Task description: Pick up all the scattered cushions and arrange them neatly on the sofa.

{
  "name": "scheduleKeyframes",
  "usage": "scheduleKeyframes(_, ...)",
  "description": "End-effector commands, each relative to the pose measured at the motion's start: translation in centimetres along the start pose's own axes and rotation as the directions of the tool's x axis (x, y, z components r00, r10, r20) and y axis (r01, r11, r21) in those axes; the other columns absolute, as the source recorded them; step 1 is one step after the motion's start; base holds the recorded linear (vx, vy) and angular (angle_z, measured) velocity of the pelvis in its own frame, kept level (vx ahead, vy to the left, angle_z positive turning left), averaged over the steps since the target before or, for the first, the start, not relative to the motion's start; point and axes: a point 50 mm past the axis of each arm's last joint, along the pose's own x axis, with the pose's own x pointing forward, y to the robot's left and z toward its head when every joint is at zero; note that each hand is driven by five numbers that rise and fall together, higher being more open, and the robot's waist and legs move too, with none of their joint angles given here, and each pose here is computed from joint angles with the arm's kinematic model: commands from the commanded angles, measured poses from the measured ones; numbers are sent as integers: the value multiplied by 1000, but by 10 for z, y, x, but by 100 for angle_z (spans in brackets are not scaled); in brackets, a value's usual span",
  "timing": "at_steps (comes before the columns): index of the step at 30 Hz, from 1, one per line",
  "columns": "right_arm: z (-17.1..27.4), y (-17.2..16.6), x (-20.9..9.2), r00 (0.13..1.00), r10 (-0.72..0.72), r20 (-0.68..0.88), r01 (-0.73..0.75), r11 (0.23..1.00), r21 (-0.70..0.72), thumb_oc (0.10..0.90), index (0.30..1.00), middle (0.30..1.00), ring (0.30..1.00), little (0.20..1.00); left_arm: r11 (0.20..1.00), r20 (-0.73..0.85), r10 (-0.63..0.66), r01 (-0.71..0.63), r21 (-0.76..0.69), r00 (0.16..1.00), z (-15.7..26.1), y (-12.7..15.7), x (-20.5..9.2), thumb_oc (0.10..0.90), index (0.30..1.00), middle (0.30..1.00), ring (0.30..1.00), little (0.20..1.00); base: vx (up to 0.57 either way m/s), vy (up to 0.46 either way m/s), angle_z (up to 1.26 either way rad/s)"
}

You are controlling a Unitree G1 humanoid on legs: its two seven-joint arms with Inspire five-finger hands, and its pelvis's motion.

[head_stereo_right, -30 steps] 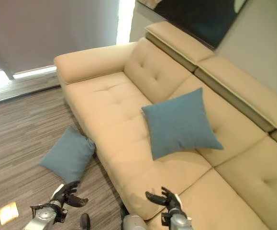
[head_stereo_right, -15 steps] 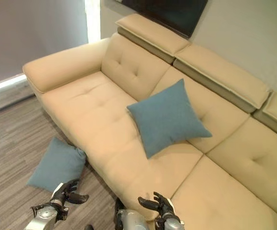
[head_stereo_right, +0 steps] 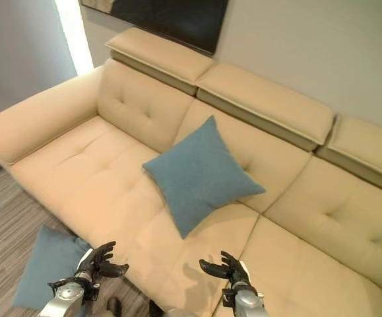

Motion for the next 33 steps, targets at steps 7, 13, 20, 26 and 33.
scheduleKeyframes(7, 34, 0, 0, 986, -25, 167, 20, 999, 31, 800, 900, 900, 900, 900, 1000, 131, 28, -27, -10, 991, 20, 6, -2, 800, 900, 900, 900, 900, 74, 191, -49)
scheduleKeyframes(13, 62, 11, 1, 961, -21, 276, 12, 999, 34, 800, 900, 900, 900, 900, 995, 149, 91, -83, -63, 985, 23, 12, -2, 800, 900, 900, 900, 900, -9, 91, -67)
scheduleKeyframes(20, 75, 12, -2, 943, -28, 332, 16, 999, 39, 800, 900, 900, 900, 900, 990, 138, 112, -99, -96, 984, 19, 13, -2, 800, 900, 900, 900, 900, 69, -60, -40)
scheduleKeyframes(26, 84, 8, -3, 931, -32, 363, 17, 999, 45, 800, 900, 900, 900, 900, 994, 156, 74, -62, -85, 985, 22, 5, -3, 800, 900, 900, 900, 900, 70, -38, -6)
scheduleKeyframes(33, 88, 6, 1, 935, -58, 351, 29, 996, 86, 800, 900, 900, 900, 900, 990, 187, 107, -87, -114, 976, 33, 9, -3, 800, 900, 900, 900, 900, 110, 83, -17)
